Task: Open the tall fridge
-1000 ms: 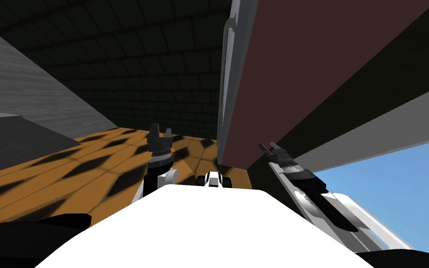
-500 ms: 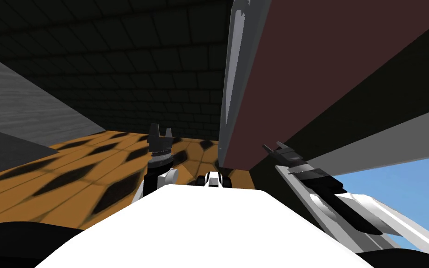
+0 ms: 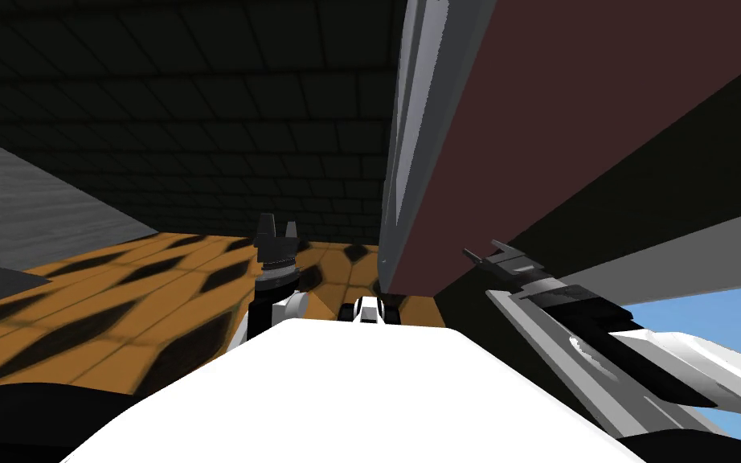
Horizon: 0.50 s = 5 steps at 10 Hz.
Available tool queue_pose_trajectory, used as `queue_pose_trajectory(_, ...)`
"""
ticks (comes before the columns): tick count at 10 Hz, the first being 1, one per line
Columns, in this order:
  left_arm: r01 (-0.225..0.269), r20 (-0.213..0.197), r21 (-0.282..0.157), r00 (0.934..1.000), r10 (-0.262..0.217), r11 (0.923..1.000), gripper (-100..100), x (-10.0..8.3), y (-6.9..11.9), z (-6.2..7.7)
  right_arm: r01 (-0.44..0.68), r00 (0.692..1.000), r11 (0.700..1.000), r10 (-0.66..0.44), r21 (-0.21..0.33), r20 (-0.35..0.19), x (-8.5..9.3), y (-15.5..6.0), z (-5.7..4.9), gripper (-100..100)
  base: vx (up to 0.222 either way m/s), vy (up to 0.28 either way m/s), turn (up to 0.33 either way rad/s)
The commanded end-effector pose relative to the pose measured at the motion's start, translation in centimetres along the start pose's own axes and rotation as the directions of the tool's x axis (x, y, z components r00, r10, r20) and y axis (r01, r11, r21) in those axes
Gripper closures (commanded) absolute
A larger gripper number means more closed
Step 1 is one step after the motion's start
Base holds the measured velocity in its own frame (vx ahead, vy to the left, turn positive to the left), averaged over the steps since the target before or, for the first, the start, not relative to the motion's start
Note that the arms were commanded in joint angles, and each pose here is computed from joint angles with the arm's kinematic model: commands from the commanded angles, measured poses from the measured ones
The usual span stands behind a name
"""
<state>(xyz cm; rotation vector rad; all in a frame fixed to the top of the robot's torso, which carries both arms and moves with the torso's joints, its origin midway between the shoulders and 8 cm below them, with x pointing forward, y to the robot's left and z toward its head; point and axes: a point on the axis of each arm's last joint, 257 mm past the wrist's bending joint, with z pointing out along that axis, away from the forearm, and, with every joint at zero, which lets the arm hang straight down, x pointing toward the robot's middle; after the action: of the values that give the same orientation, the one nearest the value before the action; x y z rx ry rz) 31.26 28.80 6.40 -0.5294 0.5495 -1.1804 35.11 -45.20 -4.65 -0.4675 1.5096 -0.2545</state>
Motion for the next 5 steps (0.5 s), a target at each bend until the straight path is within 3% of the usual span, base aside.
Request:
queue_pose_trajectory(1, 0.000, 0.000, 0.000, 1.0000, 0.000, 1.0000, 0, 0.0, 0.0, 0.0, 0.144, 0.989, 0.990, -0.143, 0.009, -0.041, -0.3, -2.9, 0.1, -100, 0.087, 0.145, -0.102)
queue_pose_trajectory(2, 0.000, 0.000, 0.000, 1.0000, 0.000, 1.0000, 0, 0.0, 0.0, 0.0, 0.156, 0.987, 0.988, -0.156, -0.004, -0.038, -0.7, -2.7, 0.4, -100, 0.053, 0.124, -0.068)
queue_pose_trajectory(5, 0.000, 0.000, 0.000, 1.0000, 0.000, 1.0000, 0, 0.0, 0.0, 0.0, 0.317, 0.946, 0.949, -0.315, 0.002, -0.076, -1.8, -5.9, 0.8, -100, 0.060, 0.124, -0.083)
